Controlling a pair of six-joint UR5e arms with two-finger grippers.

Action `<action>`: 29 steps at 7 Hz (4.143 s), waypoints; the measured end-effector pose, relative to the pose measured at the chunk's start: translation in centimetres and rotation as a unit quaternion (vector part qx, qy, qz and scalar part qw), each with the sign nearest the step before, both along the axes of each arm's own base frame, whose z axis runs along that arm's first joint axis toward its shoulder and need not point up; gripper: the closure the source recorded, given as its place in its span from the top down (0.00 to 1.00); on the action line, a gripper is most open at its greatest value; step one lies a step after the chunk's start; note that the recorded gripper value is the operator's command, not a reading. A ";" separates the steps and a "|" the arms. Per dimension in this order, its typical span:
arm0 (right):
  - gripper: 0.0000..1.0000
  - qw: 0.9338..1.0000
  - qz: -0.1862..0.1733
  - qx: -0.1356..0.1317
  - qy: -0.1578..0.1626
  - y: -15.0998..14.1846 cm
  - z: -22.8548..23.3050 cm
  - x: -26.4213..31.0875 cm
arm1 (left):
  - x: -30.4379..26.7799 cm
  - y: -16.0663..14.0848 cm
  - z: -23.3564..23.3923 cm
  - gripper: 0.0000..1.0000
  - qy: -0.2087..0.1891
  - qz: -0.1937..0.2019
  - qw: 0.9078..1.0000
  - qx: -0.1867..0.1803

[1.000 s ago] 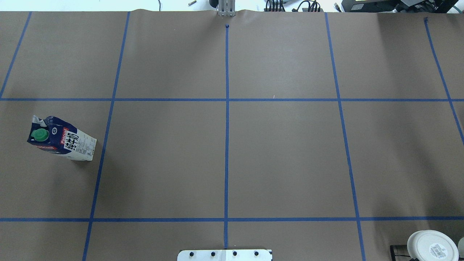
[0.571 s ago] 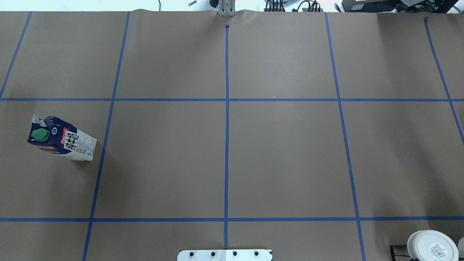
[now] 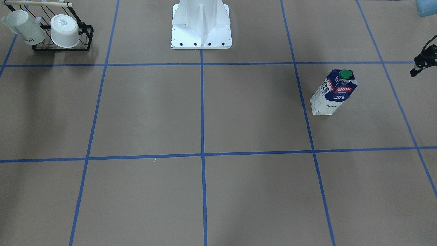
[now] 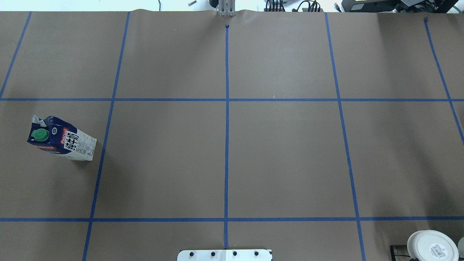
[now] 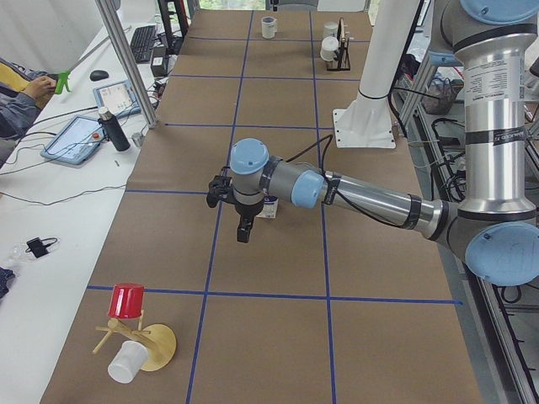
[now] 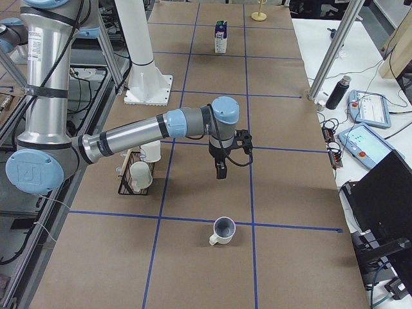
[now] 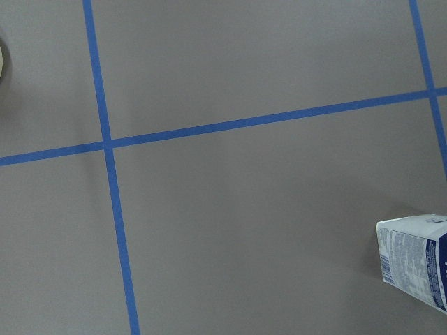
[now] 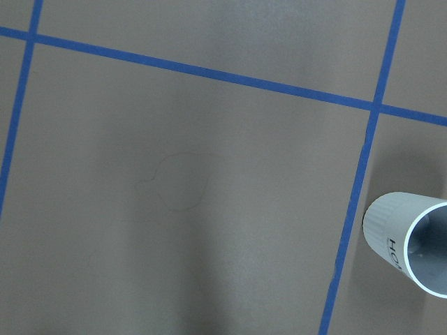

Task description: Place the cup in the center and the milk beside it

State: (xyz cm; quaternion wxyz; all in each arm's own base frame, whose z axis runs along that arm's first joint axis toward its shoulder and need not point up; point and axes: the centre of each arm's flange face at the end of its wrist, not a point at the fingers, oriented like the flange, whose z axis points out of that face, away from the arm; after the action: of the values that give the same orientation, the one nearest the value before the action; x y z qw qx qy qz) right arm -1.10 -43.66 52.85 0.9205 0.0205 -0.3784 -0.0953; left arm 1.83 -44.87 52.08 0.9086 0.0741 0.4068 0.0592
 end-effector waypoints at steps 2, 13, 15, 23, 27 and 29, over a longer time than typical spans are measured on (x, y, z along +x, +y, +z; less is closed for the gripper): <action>1.00 1.000 0.014 -0.013 0.006 -1.6 6.7 1.8 | 0.0 0.0 0.3 0.98 -0.001 0.000 1.000 -0.003; 0.99 0.995 0.056 -0.080 0.005 -5.6 26.8 6.9 | 0.0 -0.1 0.1 0.98 0.002 -0.019 1.000 -0.023; 0.06 0.995 0.062 -0.078 -0.008 -5.2 26.8 6.0 | -0.1 0.0 0.1 0.98 0.002 -0.020 1.000 -0.023; 0.00 0.998 0.063 -0.004 -0.022 -8.4 12.7 -0.2 | -0.5 0.8 -1.0 0.98 0.003 -0.024 1.000 -0.014; 0.00 0.998 0.057 0.005 0.021 -12.7 -17.8 -22.3 | -0.4 0.9 -1.1 0.98 0.001 -0.023 1.000 -0.013; 0.00 0.996 0.088 -0.029 0.015 -13.3 -25.3 -36.3 | -0.4 0.6 -1.2 0.98 0.000 -0.023 1.000 -0.012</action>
State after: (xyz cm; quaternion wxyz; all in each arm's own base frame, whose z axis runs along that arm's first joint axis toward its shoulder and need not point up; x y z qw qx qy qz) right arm -37.35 -56.97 27.53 0.9310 0.0262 -0.3640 -0.0029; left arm 1.48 -44.23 50.93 0.9104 0.0727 0.4060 0.0332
